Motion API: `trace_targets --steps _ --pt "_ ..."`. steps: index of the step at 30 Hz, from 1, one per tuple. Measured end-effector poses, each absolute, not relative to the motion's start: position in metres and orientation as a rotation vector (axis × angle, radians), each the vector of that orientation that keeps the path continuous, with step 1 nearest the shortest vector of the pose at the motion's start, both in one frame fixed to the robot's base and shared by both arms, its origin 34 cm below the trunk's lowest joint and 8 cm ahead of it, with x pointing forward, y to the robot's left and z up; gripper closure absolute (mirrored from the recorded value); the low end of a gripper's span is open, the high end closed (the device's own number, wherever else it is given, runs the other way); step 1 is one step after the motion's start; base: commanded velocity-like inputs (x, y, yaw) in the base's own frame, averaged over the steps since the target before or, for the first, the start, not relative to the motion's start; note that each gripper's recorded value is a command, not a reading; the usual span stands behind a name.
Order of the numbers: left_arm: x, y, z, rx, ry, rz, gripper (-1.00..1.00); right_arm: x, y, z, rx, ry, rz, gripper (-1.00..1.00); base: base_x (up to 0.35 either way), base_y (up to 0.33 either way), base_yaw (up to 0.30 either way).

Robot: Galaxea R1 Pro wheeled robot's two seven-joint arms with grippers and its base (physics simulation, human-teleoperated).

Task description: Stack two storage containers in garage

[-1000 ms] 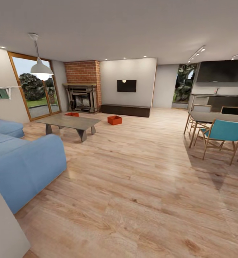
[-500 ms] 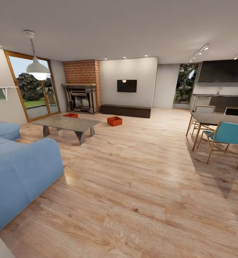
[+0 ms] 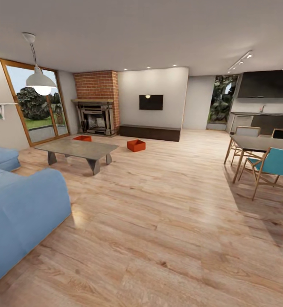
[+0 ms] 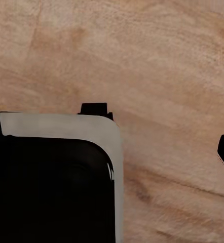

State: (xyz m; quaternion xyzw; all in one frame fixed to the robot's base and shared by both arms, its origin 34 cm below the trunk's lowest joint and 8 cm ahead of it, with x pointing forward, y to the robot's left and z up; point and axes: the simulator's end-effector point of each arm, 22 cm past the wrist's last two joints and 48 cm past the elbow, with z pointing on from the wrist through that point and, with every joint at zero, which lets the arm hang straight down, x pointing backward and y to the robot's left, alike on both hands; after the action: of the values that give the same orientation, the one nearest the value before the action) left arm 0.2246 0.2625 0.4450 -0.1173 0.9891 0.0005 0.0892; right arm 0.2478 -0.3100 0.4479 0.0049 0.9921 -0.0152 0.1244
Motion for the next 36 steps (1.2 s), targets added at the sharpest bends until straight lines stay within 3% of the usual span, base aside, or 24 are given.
trace_targets --steps 17,36 --pt "0.2250 0.2625 0.4450 -0.350 2.942 0.001 -1.00 0.2480 -0.3082 0.4478 0.017 2.891 -0.041 -1.00 0.324 0.000 -0.013" --pt "0.2249 0.2624 0.4450 -0.350 2.942 0.001 -1.00 0.2479 -0.3081 0.4478 0.017 2.891 -0.041 -1.00 0.324 0.000 -0.178"
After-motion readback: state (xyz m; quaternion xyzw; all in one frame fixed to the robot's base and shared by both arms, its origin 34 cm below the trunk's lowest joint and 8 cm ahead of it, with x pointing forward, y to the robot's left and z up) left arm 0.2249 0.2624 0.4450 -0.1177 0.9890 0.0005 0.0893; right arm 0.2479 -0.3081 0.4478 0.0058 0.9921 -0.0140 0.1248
